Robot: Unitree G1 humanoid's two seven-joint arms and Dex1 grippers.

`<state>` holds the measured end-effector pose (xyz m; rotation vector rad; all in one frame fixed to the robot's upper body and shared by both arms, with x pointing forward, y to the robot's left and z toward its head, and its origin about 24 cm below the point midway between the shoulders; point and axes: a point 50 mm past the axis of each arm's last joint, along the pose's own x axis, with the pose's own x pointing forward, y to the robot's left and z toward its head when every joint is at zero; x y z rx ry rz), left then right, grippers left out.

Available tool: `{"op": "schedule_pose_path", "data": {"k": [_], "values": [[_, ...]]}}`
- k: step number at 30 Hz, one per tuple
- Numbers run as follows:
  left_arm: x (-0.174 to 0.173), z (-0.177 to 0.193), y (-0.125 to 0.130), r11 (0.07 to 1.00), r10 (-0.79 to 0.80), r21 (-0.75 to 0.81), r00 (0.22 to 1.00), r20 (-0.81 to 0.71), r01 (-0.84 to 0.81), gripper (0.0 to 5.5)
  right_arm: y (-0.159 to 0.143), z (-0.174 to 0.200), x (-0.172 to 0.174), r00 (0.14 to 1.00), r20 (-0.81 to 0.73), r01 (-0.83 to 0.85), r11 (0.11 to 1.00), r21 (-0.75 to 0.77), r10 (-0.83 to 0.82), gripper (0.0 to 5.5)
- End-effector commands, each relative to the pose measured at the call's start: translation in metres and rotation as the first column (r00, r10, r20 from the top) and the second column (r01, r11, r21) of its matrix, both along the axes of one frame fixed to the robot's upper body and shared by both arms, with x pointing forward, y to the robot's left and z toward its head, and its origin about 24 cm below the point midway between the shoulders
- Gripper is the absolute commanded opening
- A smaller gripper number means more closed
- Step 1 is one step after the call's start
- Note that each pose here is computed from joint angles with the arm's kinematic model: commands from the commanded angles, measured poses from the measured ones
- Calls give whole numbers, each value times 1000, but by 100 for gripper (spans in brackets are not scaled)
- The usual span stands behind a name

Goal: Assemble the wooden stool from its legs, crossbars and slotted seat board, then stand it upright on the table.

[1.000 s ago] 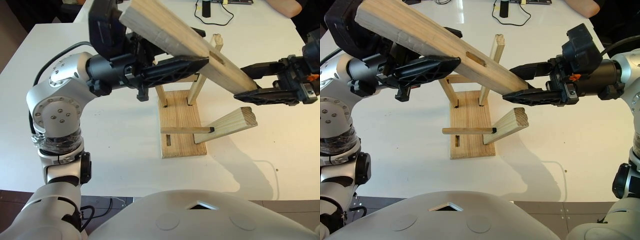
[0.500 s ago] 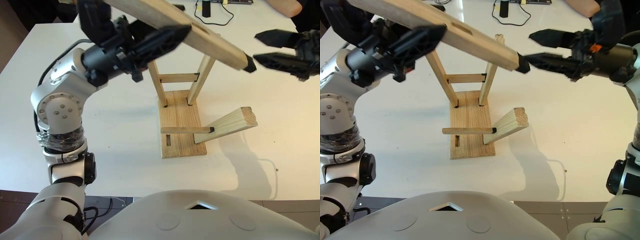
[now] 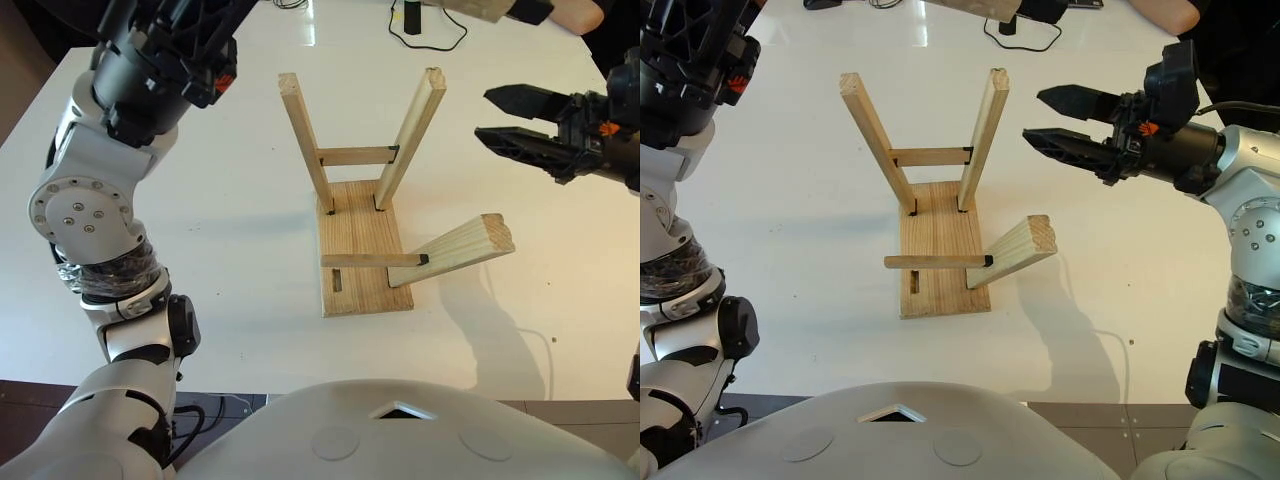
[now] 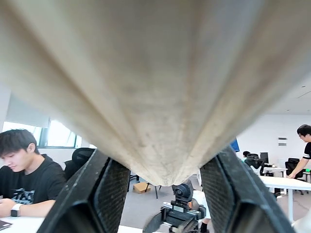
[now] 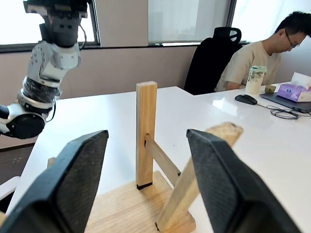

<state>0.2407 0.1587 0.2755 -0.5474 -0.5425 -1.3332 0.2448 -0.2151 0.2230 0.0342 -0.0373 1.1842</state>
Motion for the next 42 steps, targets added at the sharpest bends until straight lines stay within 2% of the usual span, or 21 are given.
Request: {"op": "schedule_pose_path", "data": {"k": [1, 10, 14, 17, 20, 23, 28, 32, 36, 42], "values": [[-4, 2, 0, 999, -27, 23, 1000, 8, 27, 202, 3, 28, -4, 997, 74, 4, 996, 86, -10, 295], [-9, -2, -3, 997, -57, 59, 998, -4, 57, 202, 1, 43, -8, 993, 107, 39, 988, 150, -56, 295], [-9, -3, -4, 995, -54, 88, 999, -5, 54, 202, 1, 42, -10, 992, 105, 48, 986, 157, -65, 295], [-8, 2, -3, 994, -35, 103, 999, 9, 33, 202, -2, 28, -11, 993, 82, 76, 992, 103, -85, 295], [-12, 16, 10, 986, 9, 163, 998, 65, -20, 202, -11, 5, -9, 986, 57, 159, 987, 19, -160, 295], [-20, 27, 32, 953, 71, 286, 992, 105, -99, 202, -18, -9, -13, 978, 47, 206, 978, -21, -205, 295], [-35, 36, 51, 881, 74, 457, 989, 129, -125, 202, -20, -21, -36, 970, 47, 243, 967, -76, -240, 295], [-41, 21, 63, 795, 87, 596, 993, 74, -114, 202, -28, -24, -47, 958, 39, 287, 954, -92, -284, 295], [-48, -18, 72, 654, 77, 755, 997, 2, -53, 202, -37, -25, -54, 944, 32, 329, 939, -101, -328, 295], [-65, -68, 56, 598, 4, 799, 997, -83, 64, 202, -32, -26, -46, 950, 28, 311, 943, -115, -310, 295]]}}
